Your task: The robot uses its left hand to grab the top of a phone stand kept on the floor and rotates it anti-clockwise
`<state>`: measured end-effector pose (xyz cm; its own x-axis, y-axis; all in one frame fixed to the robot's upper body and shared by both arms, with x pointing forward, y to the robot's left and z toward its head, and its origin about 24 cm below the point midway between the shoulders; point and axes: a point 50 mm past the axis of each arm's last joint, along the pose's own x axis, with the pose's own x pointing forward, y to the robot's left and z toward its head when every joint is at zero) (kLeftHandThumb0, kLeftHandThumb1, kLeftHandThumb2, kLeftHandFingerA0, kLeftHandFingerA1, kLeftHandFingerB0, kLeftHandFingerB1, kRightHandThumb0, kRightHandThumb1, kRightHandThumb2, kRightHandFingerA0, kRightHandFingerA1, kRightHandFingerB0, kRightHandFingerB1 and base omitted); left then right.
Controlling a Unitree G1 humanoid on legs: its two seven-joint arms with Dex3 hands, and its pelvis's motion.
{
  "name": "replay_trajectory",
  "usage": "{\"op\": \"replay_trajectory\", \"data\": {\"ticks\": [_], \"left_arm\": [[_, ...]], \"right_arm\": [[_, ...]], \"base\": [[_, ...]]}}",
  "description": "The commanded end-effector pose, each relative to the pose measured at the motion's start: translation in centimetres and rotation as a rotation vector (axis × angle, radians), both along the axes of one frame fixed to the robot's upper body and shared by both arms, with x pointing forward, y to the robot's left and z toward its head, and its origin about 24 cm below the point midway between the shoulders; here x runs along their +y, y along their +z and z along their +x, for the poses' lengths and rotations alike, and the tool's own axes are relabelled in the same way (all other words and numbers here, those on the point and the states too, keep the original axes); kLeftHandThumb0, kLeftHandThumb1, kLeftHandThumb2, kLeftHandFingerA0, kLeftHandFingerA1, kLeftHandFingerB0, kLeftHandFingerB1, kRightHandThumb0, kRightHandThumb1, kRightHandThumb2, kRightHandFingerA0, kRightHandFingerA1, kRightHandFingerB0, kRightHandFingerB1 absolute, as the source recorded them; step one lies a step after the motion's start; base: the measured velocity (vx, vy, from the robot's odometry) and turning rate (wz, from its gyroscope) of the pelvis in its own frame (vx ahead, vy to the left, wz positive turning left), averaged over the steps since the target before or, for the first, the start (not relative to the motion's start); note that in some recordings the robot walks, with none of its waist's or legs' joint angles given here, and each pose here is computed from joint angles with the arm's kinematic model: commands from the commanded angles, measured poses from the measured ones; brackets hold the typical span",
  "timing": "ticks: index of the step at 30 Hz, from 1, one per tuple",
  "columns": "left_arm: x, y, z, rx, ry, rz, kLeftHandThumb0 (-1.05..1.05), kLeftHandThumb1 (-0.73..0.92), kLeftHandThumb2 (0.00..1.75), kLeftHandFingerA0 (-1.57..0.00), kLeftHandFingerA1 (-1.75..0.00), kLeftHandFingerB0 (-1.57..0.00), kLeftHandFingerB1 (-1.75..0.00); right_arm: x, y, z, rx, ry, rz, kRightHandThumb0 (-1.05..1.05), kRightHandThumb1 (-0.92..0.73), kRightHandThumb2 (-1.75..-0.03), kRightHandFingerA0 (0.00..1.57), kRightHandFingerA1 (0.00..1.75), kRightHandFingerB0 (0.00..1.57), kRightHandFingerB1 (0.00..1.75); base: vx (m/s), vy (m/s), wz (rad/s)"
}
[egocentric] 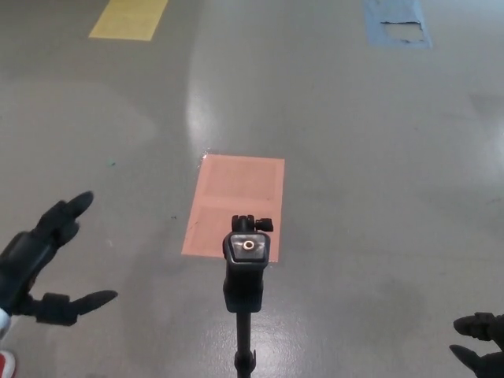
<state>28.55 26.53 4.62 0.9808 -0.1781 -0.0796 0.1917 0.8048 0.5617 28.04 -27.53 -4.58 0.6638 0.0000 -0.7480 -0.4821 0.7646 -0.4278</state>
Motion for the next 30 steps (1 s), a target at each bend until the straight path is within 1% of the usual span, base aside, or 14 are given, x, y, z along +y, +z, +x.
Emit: {"op": "replay_trajectory", "data": {"ticks": [1,4,5,6,7,8,9,11,12,16,17,28,29,30], "left_arm": [[-5.0,7.9,-4.0,-0.419,-0.312,-0.001,-0.27,0.28,0.61,-0.09,-0.17,0.00,-0.22],[-5.6,8.7,-4.6,-0.452,-0.346,-0.002,-0.24,0.26,0.62,-0.06,-0.20,0.00,-0.26],[-5.8,9.1,-4.8,-0.470,-0.362,0.012,-0.19,0.36,0.52,-0.02,-0.24,0.00,-0.22],[-6.0,9.3,-4.9,-0.482,-0.373,0.023,-0.19,0.36,0.52,-0.02,-0.24,0.00,-0.22],[-6.2,9.7,-5.1,-0.504,-0.389,0.034,-0.17,0.24,0.64,0.00,-0.25,0.00,-0.31],[-6.4,10.2,-5.5,-0.531,-0.411,0.048,-0.17,0.37,0.63,-0.03,-0.22,0.00,-0.23],[-6.4,10.2,-5.5,-0.531,-0.411,0.048,-0.17,0.37,0.63,-0.03,-0.22,0.00,-0.23],[-6.8,10.9,-6.0,-0.573,-0.434,0.059,-0.14,0.43,0.61,-0.07,-0.19,-0.05,-0.28],[-7.1,11.2,-6.3,-0.596,-0.440,0.054,-0.11,0.51,0.56,-0.11,-0.25,-0.10,-0.34],[-7.5,11.7,-6.9,-0.624,-0.446,0.040,-0.12,0.50,0.61,-0.13,-0.31,-0.06,-0.36],[-7.6,11.9,-7.1,-0.637,-0.446,0.039,-0.13,0.55,0.56,-0.16,-0.27,-0.16,-0.38],[-8.8,13.7,-9.2,-0.745,-0.486,0.011,-0.17,0.58,0.57,-0.17,-0.28,-0.24,-0.40],[-9.0,13.9,-9.4,-0.754,-0.493,0.000,-0.17,0.58,0.57,-0.17,-0.28,-0.24,-0.40],[-9.1,14.1,-9.6,-0.764,-0.498,-0.004,-0.23,0.51,0.63,-0.17,-0.33,-0.18,-0.41]], "right_arm": [[-0.6,0.6,0.3,-0.002,0.022,-0.031,-0.52,-0.86,-0.73,0.14,0.31,0.08,0.17],[-0.6,0.6,0.4,-0.001,0.021,-0.032,-0.51,-0.88,-0.65,0.14,0.28,0.06,0.23],[-0.6,0.7,0.4,-0.001,0.024,-0.036,-0.50,-0.85,-0.68,0.15,0.30,0.07,0.19],[-0.6,0.7,0.4,-0.002,0.026,-0.040,-0.50,-0.85,-0.68,0.15,0.30,0.07,0.19],[-0.6,0.7,0.4,-0.003,0.028,-0.039,-0.50,-0.85,-0.69,0.15,0.30,0.07,0.19],[-0.6,0.8,0.5,-0.006,0.025,-0.034,-0.50,-0.88,-0.66,0.15,0.29,0.05,0.25],[-0.6,0.8,0.5,-0.006,0.025,-0.034,-0.50,-0.88,-0.66,0.15,0.29,0.05,0.25],[-0.6,0.9,0.6,-0.010,0.021,-0.031,-0.50,-0.88,-0.66,0.15,0.29,0.05,0.25],[-0.6,0.9,0.6,-0.011,0.020,-0.030,-0.50,-0.87,-0.66,0.15,0.29,0.05,0.25],[-0.6,0.9,0.6,-0.010,0.013,-0.025,-0.50,-0.88,-0.65,0.14,0.28,0.05,0.25],[-0.6,0.9,0.6,-0.009,0.013,-0.024,-0.50,-0.88,-0.65,0.14,0.28,0.06,0.22],[-0.7,1.0,0.6,-0.012,0.022,-0.034,-0.50,-0.88,-0.66,0.14,0.28,0.07,0.22],[-0.8,1.0,0.7,-0.011,0.016,-0.028,-0.50,-0.88,-0.66,0.14,0.28,0.07,0.22],[-0.7,1.0,0.7,-0.009,0.008,-0.020,-0.49,-0.87,-0.65,0.13,0.28,0.05,0.25]], "base": [[0.00,0.000,0.00],[0.00,0.000,0.00],[0.00,0.000,0.00],[0.00,0.000,0.00],[0.00,0.000,0.00],[0.00,0.000,0.00],[0.00,0.000,0.00],[0.00,0.000,0.00],[0.00,0.000,0.00],[0.00,0.000,0.00],[0.00,0.000,0.00],[0.00,0.000,0.00],[0.00,0.000,0.00],[0.00,0.000,0.00]]}}
